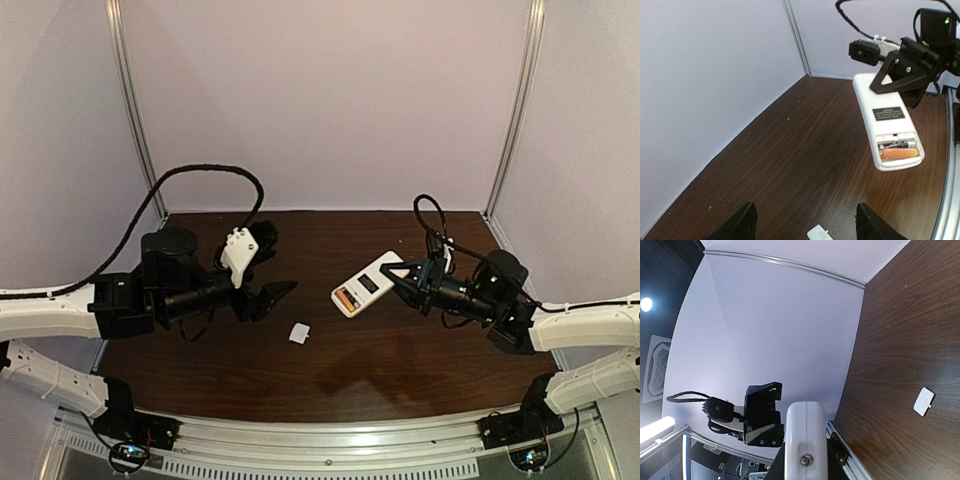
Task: Load the batteries into the remote control
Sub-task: Load the battery into the battery compartment.
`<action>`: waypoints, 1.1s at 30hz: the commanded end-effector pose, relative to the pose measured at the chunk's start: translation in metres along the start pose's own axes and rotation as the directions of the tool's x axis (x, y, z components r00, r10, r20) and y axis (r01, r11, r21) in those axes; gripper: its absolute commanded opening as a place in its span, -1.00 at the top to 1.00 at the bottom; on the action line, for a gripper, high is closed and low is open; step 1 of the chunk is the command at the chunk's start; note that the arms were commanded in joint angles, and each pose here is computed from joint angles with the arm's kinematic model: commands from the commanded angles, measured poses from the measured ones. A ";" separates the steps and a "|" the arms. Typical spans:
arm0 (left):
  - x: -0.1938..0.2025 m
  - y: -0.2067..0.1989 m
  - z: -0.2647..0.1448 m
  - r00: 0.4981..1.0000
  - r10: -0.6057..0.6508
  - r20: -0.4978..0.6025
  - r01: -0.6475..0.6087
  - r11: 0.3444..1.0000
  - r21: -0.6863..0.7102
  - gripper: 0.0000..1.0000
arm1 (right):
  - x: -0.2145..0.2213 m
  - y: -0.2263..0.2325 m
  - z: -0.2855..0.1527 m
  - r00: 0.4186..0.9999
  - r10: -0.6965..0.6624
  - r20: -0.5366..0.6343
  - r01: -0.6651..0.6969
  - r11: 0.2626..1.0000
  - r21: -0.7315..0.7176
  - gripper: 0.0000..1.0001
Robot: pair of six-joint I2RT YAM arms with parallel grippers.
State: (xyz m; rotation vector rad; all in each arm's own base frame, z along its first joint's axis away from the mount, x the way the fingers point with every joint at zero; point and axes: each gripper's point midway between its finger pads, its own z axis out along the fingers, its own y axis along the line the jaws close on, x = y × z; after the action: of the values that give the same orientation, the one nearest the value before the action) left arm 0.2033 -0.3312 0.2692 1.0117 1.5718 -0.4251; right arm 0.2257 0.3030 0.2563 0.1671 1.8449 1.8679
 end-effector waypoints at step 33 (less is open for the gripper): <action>-0.009 -0.100 0.045 0.921 0.384 0.073 -0.388 0.920 0.057 -0.49 | -0.002 0.007 0.008 0.999 0.035 -0.003 -0.035 0.999 0.001 1.00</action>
State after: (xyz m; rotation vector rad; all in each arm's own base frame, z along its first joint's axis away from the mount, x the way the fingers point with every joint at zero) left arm 0.1500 -0.4183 0.2309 1.3363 1.2875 -0.2361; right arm 0.2298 0.3080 0.2492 0.2178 1.9130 1.8568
